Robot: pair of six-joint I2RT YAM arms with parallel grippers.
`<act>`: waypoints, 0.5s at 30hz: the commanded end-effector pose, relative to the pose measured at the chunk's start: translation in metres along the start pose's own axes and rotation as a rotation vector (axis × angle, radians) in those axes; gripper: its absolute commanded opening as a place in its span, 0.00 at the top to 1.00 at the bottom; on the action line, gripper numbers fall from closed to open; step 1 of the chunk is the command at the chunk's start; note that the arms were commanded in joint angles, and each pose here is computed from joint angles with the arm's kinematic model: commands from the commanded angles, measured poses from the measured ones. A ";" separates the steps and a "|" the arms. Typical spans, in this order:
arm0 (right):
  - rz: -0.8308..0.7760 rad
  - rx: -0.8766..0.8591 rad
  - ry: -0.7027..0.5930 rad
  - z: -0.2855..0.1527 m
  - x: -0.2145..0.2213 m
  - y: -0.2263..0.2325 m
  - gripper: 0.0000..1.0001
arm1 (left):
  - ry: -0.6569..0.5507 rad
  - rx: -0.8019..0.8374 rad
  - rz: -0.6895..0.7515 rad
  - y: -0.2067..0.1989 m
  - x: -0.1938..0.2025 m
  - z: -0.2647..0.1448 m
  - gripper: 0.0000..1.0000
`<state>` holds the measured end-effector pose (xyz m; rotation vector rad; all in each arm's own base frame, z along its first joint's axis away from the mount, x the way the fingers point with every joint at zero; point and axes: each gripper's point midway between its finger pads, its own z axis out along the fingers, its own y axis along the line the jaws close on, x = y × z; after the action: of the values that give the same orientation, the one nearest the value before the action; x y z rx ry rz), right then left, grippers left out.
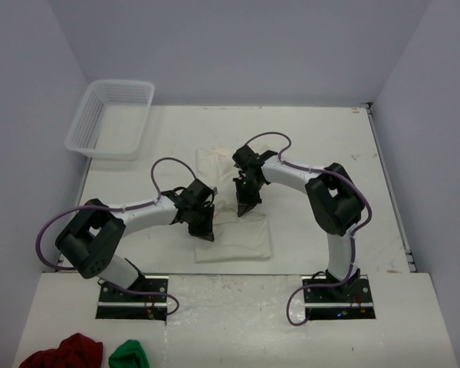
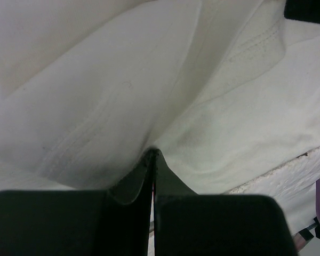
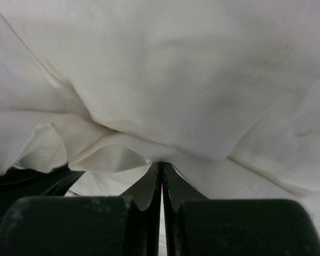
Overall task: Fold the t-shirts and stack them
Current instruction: Fold the folded rectangular tshirt in 1/3 of the way
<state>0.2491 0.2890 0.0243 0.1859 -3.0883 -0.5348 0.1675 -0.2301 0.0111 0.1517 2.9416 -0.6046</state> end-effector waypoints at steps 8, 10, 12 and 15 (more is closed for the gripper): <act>0.003 0.009 -0.076 -0.026 -0.073 0.001 1.00 | 0.051 -0.063 -0.003 0.026 0.026 0.010 1.00; -0.002 -0.006 -0.122 -0.039 -0.095 0.007 1.00 | 0.053 -0.063 -0.002 0.026 0.027 0.010 1.00; 0.002 0.009 -0.107 -0.044 -0.101 0.000 1.00 | 0.050 -0.062 0.002 0.026 0.026 0.010 1.00; -0.019 0.010 -0.127 -0.061 -0.098 0.001 1.00 | 0.051 -0.064 0.008 0.024 0.023 0.010 1.00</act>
<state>0.3580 0.2938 0.0647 0.1365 -3.2163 -0.6114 0.1671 -0.2297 0.0109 0.1543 2.9124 -0.6336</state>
